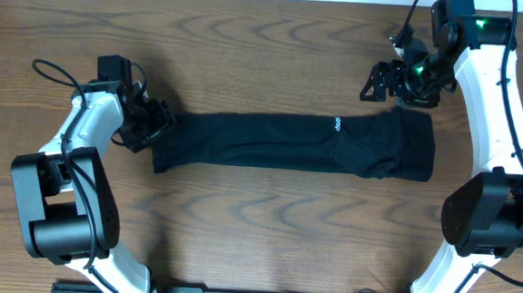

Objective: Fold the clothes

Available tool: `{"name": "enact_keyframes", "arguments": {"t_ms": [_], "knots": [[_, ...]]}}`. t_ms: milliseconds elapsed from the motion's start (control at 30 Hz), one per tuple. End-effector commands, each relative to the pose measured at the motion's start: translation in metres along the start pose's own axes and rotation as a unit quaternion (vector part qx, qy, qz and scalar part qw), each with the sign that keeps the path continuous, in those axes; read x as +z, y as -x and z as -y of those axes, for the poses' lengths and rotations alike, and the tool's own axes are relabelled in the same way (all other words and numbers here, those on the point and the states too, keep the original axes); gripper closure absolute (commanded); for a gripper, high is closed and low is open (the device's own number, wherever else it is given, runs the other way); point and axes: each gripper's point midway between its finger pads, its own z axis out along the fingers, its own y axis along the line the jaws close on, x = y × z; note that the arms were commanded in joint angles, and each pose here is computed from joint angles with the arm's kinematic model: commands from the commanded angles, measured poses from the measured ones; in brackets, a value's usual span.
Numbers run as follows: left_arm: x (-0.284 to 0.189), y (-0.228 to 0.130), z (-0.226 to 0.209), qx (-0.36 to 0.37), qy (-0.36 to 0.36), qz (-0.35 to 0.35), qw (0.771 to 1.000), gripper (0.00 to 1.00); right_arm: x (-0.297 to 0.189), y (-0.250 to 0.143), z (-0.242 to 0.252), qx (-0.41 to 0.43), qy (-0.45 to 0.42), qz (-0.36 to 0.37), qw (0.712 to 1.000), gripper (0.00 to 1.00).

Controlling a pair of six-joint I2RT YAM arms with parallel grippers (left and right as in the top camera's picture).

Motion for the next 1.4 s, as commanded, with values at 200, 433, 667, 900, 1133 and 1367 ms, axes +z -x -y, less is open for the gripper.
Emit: {"name": "enact_keyframes", "arguments": {"t_ms": [200, 433, 667, 900, 1133, 1367], "knots": [[0.003, 0.002, -0.005, 0.026, 0.014, -0.001, 1.000, 0.29, 0.000, 0.001, -0.008, -0.019, 0.006, 0.002, 1.000, 0.15], [0.022, -0.001, -0.023, 0.022, 0.039, -0.022, 0.999, 0.26, 0.000, 0.000, -0.008, -0.018, 0.006, 0.000, 1.000, 0.15], [0.058, -0.021, -0.001, 0.062, -0.038, -0.084, 0.994, 0.24, 0.000, 0.000, -0.008, -0.018, 0.007, 0.000, 1.000, 0.15], [0.060, -0.046, 0.043, 0.146, -0.184, -0.131, 0.963, 0.49, 0.000, 0.001, -0.008, -0.018, 0.006, 0.002, 1.000, 0.15], [0.055, -0.054, 0.049, 0.166, -0.212, -0.142, 0.953, 0.94, 0.000, 0.002, -0.008, -0.020, 0.006, 0.005, 1.000, 0.14], [0.056, -0.038, 0.031, 0.130, -0.186, -0.124, 0.966, 0.94, 0.000, 0.002, -0.008, -0.020, 0.007, 0.005, 1.000, 0.14]]}}
